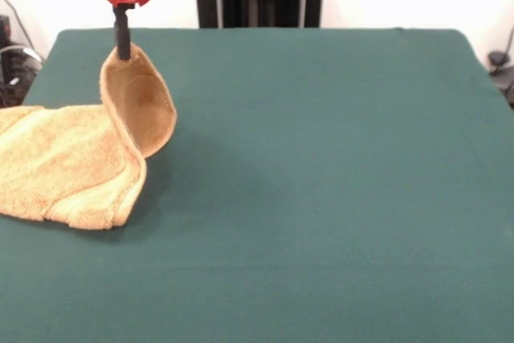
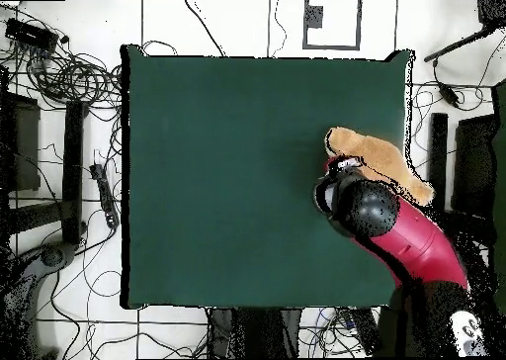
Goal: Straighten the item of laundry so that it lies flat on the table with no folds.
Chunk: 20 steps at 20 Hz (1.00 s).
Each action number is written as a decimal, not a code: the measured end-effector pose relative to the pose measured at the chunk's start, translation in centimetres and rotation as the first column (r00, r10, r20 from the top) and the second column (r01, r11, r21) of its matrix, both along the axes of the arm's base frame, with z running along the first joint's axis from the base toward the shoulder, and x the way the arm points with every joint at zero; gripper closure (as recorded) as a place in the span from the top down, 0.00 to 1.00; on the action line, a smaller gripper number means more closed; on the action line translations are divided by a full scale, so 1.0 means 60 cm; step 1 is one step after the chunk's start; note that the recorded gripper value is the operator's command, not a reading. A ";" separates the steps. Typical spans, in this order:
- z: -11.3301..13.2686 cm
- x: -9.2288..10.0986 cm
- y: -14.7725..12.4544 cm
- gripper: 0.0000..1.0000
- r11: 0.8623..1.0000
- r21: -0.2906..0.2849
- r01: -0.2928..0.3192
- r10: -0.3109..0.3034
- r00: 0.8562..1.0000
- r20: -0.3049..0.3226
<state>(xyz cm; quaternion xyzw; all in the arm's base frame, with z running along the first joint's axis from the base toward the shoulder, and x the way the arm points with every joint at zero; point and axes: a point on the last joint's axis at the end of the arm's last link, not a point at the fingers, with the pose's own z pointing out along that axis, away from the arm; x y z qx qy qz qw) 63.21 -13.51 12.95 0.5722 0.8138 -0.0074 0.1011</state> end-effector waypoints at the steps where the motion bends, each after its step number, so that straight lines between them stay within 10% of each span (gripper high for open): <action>1: 0.005 -0.001 0.007 0.00 1.000 -0.006 -0.002 0.002 1.000 -0.002; 9: 0.084 -0.024 0.099 0.00 0.999 -0.030 -0.026 0.024 0.998 -0.066; 20: 0.238 -0.060 0.247 0.00 0.988 0.074 0.138 -0.122 0.974 -0.190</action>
